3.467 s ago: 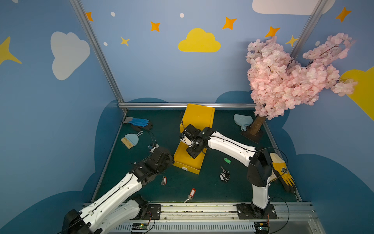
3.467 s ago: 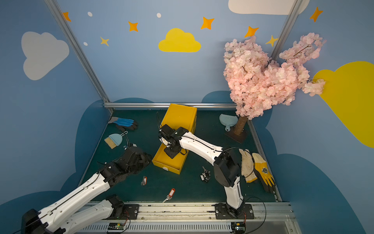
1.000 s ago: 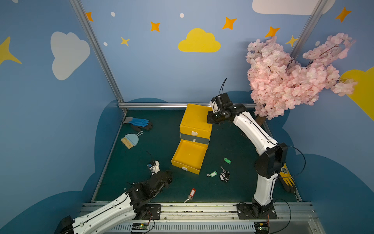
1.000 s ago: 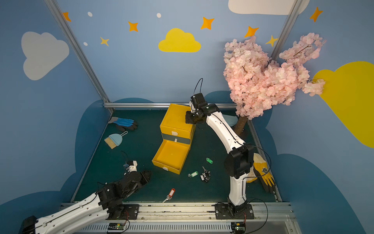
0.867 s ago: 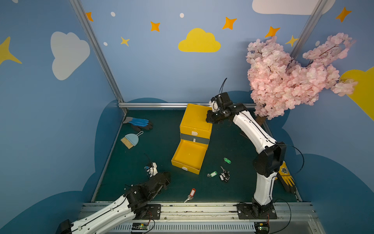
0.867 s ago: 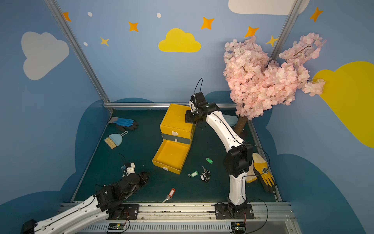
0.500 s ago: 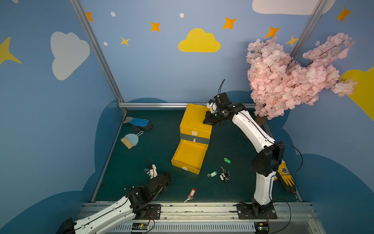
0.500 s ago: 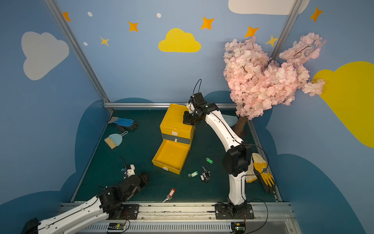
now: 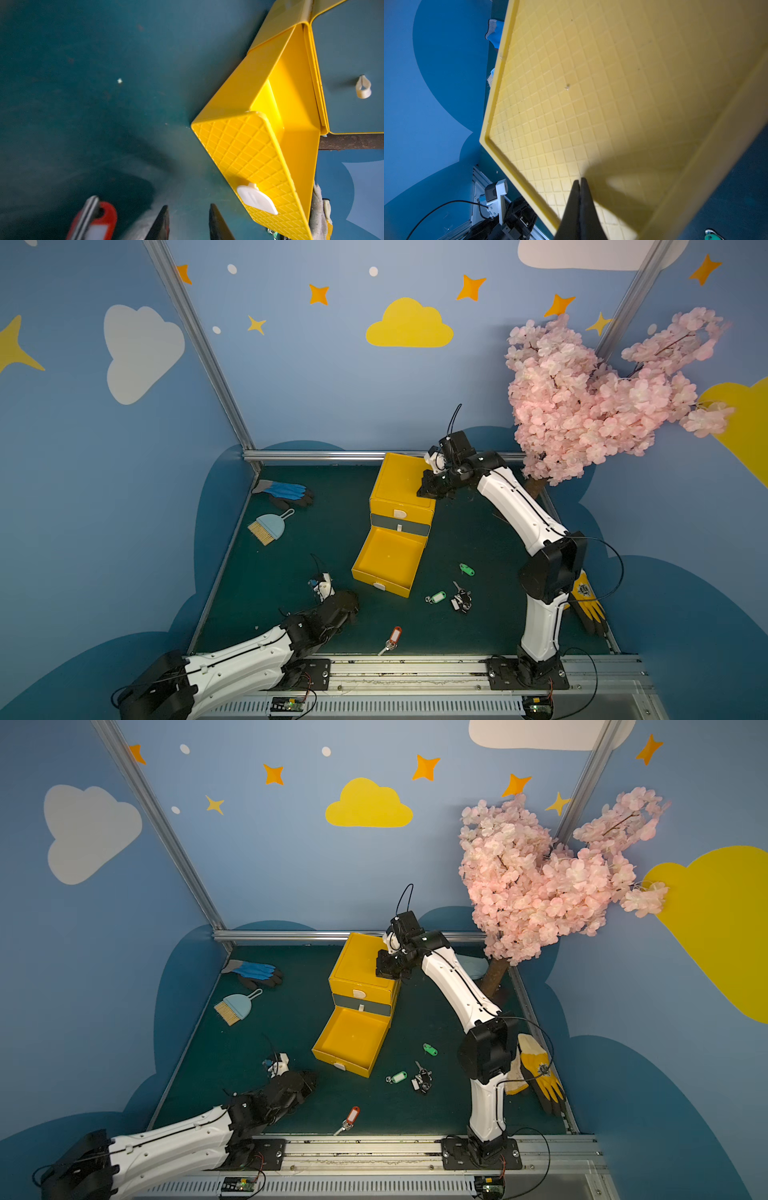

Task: Take the keys out of the drawer
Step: Close the drawer in the storage box.

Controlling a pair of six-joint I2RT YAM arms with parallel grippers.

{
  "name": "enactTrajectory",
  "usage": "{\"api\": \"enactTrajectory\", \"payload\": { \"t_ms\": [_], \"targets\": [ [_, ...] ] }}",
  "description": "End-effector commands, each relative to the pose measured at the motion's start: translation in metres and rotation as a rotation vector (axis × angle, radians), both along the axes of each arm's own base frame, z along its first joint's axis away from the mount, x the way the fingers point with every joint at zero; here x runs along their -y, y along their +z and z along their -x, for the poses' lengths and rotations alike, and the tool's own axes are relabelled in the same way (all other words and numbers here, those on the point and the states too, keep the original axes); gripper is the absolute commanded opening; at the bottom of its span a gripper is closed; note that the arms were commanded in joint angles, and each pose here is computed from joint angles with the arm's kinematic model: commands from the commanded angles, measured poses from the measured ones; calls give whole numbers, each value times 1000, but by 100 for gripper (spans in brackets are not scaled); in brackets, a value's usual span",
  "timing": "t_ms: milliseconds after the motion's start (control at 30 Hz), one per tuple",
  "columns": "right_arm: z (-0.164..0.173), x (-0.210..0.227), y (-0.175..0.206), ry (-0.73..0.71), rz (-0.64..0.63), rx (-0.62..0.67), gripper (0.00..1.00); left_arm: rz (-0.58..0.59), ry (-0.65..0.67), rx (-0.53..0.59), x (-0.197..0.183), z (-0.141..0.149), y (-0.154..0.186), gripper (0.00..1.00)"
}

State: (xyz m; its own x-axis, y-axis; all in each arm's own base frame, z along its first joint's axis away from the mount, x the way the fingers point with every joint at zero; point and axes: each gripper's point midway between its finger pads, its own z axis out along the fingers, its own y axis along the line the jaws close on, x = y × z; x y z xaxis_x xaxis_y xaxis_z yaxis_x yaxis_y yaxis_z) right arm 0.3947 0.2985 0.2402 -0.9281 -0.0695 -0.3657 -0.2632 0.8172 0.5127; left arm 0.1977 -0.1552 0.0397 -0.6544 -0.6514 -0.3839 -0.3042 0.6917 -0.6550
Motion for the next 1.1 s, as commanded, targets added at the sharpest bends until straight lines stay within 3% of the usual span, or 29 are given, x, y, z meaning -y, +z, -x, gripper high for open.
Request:
{"api": "enactTrajectory", "payload": {
  "t_ms": [0, 400, 567, 767, 900, 1067],
  "targets": [
    [28, 13, -25, 7, 87, -123, 4, 80, -55, 48, 30, -15, 25, 33],
    [20, 6, -29, -3, 64, -137, 6, 120, -135, 11, 73, -37, 10, 32],
    [21, 6, -36, -12, 67, -161, 6, 141, -130, 48, 89, -61, 13, 32],
    [22, 10, -39, -24, 84, -165, 6, 247, -133, 77, 122, -101, 10, 32],
    [23, 14, -41, -31, 98, -168, 6, 323, -40, 57, 128, -124, -9, 32],
    [28, 17, -45, -26, 112, -186, 6, 319, 59, 42, 126, -141, -22, 32]
  ]
}}
